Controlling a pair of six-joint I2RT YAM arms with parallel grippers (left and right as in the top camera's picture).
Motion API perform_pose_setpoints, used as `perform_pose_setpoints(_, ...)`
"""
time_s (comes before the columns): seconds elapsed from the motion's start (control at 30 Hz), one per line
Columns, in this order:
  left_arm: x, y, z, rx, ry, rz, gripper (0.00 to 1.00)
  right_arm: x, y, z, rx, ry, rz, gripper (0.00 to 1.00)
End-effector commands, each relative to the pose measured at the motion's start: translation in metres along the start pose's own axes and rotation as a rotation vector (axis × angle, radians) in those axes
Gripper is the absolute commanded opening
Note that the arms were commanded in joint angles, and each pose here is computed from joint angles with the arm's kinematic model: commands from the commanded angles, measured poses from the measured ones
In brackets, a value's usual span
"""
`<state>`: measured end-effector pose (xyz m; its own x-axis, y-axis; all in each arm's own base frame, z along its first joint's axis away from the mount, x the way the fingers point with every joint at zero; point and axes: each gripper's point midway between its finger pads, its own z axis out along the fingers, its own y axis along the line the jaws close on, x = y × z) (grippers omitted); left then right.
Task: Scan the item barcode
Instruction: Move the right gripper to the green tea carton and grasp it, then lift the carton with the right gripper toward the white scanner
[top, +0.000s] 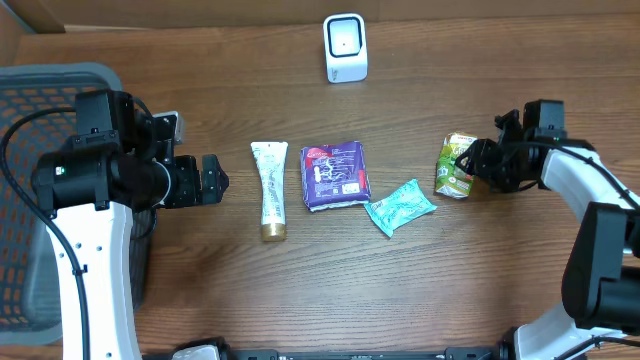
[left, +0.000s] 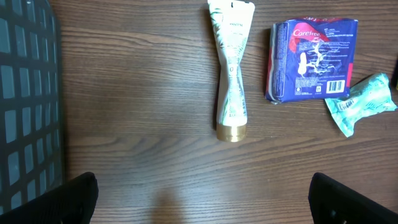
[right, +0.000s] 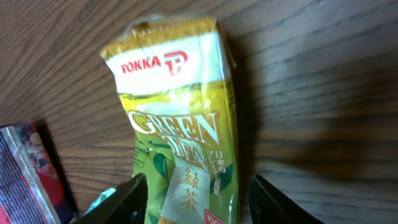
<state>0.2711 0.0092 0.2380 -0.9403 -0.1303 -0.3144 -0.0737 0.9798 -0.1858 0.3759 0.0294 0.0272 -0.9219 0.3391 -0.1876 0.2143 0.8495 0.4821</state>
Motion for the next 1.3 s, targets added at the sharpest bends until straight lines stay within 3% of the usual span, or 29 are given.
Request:
perform_pose_setpoints(0.0, -0.001, 0.0, 0.003, -0.003, 0.006, -0.008, 1.0, 0.004, 0.003, 0.009, -0.047, 0.02, 0.001, 0.49)
perform_pose_setpoints(0.07, -0.001, 0.0, 0.003, -0.003, 0.006, -0.008, 1.0, 0.005, 0.004, 0.016, -0.074, 0.03, -0.011, 0.45)
perform_pose_setpoints(0.1, -0.001, 0.0, 0.003, -0.003, 0.006, -0.008, 0.99, 0.007, 0.005, 0.025, -0.106, 0.046, -0.013, 0.36)
perform_pose_setpoints(0.13, -0.001, 0.0, 0.003, -0.003, 0.006, -0.008, 0.99, 0.008, 0.005, 0.029, -0.114, 0.054, -0.011, 0.33)
perform_pose_setpoints(0.17, -0.001, 0.0, 0.003, -0.003, 0.006, -0.008, 0.99, 0.011, 0.006, 0.035, -0.142, 0.072, -0.003, 0.21)
perform_pose_setpoints(0.2, -0.001, 0.0, 0.003, -0.003, 0.006, -0.008, 1.0, 0.013, 0.008, 0.036, -0.166, 0.083, 0.001, 0.14)
perform_pose_setpoints(0.3, -0.001, 0.0, 0.003, -0.003, 0.006, -0.008, 0.99, 0.012, 0.022, 0.03, -0.239, 0.089, 0.001, 0.04)
perform_pose_setpoints(0.47, -0.001, 0.0, 0.003, -0.003, 0.006, -0.008, 0.99, 0.001, 0.055, -0.012, -0.434, 0.095, 0.028, 0.04)
perform_pose_setpoints(0.77, -0.001, 0.0, 0.003, -0.003, 0.006, -0.008, 0.99, -0.014, 0.142, -0.16, -0.939, 0.113, -0.041, 0.03)
perform_pose_setpoints(0.93, -0.001, 0.0, 0.003, -0.003, 0.006, -0.008, 1.0, -0.015, 0.178, -0.202, -1.098, 0.132, -0.034, 0.03)
perform_pose_setpoints(1.27, -0.001, 0.0, 0.003, -0.003, 0.006, -0.008, 0.99, -0.02, 0.242, -0.265, -1.105, 0.226, -0.046, 0.03)
